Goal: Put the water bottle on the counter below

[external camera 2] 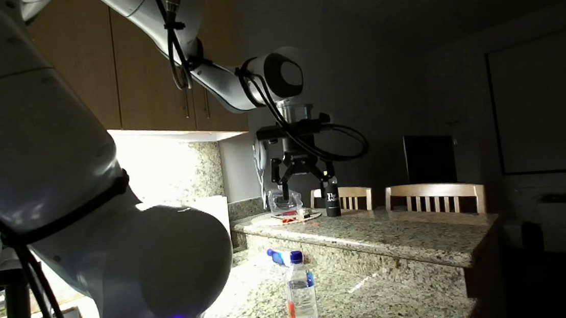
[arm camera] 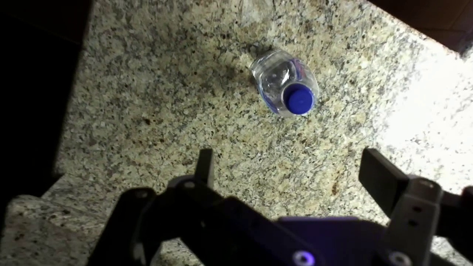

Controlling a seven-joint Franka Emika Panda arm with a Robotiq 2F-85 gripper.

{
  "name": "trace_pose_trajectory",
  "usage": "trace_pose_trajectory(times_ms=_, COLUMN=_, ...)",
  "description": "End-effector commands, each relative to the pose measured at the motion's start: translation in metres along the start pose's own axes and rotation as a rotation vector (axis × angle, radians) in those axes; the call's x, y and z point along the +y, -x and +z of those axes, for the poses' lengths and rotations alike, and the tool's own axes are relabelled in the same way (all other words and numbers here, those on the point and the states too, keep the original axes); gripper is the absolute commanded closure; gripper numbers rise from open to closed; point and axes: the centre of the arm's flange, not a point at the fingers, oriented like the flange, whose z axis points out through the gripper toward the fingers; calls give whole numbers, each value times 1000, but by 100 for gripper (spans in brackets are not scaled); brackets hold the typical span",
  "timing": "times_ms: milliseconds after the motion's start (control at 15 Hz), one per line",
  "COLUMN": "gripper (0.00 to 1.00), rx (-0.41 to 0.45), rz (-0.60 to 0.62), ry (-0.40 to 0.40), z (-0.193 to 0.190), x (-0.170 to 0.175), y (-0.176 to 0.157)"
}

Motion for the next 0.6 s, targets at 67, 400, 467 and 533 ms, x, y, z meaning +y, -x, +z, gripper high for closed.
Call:
trace_pose_trajectory(times_ms=67, gripper=0, rx=-78, rz=163, ry=18, z=-9, x=-4, y=-7)
trace_pose_trajectory(times_ms=400, gripper=0, rx=-60, rz=214, ry=10, z=-7, x=-5, y=-4)
trace_pose_trajectory(times_ms=467, gripper=0, rx=-61, rz=222, ry=11, z=-7, x=-6, y=-5)
trace_pose_trajectory(times_ms=533, gripper=0, rx=-62, rz=227, ry=11, z=-7, x=-6, y=-5)
